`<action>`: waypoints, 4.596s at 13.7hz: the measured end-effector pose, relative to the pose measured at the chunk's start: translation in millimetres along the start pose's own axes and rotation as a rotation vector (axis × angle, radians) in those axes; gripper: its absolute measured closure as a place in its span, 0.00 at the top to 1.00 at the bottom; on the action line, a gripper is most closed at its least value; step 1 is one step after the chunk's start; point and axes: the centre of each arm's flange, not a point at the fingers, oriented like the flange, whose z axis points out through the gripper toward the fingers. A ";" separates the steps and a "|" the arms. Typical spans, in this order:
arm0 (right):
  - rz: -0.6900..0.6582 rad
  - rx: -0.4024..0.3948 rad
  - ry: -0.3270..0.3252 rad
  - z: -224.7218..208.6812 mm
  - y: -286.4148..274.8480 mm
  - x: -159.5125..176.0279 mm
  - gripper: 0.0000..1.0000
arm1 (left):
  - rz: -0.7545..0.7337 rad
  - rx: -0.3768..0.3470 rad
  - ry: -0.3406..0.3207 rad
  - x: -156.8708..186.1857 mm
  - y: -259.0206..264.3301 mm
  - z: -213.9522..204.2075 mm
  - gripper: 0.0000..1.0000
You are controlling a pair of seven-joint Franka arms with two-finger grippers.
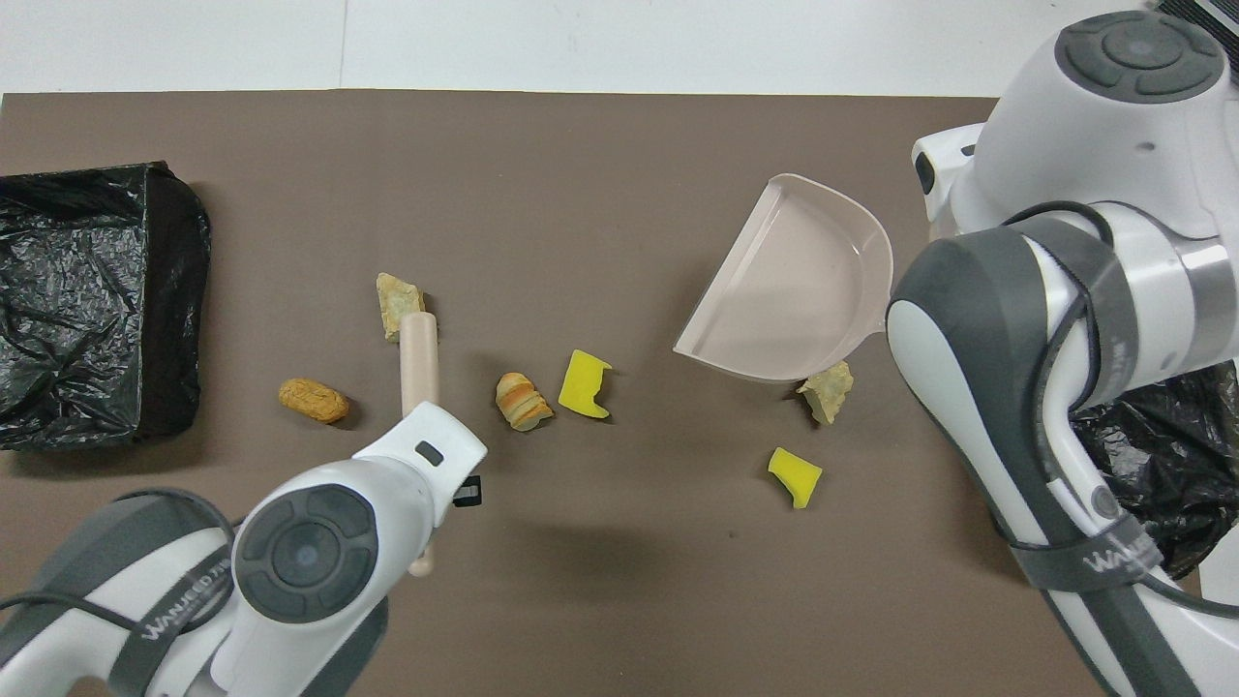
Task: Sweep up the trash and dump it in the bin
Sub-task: 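Lift the dustpan with the right gripper while the left gripper lifts the brush, then set the dustpan down near the crumbs while the left gripper positions the brush, then sweep bread pieces into the dustpan with the brush in the left gripper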
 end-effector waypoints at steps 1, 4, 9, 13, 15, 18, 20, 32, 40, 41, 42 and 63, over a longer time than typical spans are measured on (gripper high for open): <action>-0.043 -0.007 -0.005 10.4 -1.0 4.1 0.33 | -0.006 0.015 -0.002 13.3 -15.9 4.8 0.26; -0.126 -0.028 -0.036 42.4 -22.1 27.1 0.33 | 0.001 0.040 -0.024 54.6 -74.6 20.0 0.26; -0.219 -0.085 -0.022 92.0 -67.5 47.6 0.33 | 0.030 0.037 -0.009 99.8 -191.9 42.0 0.26; -0.308 -0.094 -0.032 99.3 -88.5 44.5 0.33 | 0.016 0.072 -0.012 102.7 -239.3 61.6 0.26; -0.343 -0.113 -0.044 108.0 -98.1 51.7 0.33 | -0.009 0.074 -0.041 88.6 -229.2 81.9 0.26; -0.378 -0.131 -0.065 126.2 -106.3 57.8 0.33 | -0.098 0.072 -0.049 67.7 -200.1 107.7 0.26; -0.383 -0.136 -0.063 134.0 -105.5 60.0 0.33 | -0.106 0.063 -0.031 65.5 -163.4 113.8 0.26; -0.377 -0.131 -0.036 141.0 -104.8 67.2 0.33 | 0.036 -0.096 -0.039 45.7 -10.9 100.3 0.26; -0.370 -0.130 -0.035 141.0 -104.9 67.2 0.33 | 0.203 -0.176 -0.031 14.3 89.3 94.6 0.26; -0.370 -0.130 -0.035 141.0 -104.9 67.2 0.33 | 0.226 -0.188 -0.034 3.5 103.5 91.2 0.26; -0.369 -0.130 -0.035 141.1 -104.8 67.2 0.33 | 0.249 -0.201 -0.038 -8.9 118.8 87.2 0.26; -0.361 -0.120 -0.029 142.2 -103.6 66.3 0.33 | -0.189 -0.061 -0.250 37.3 29.9 -19.2 0.26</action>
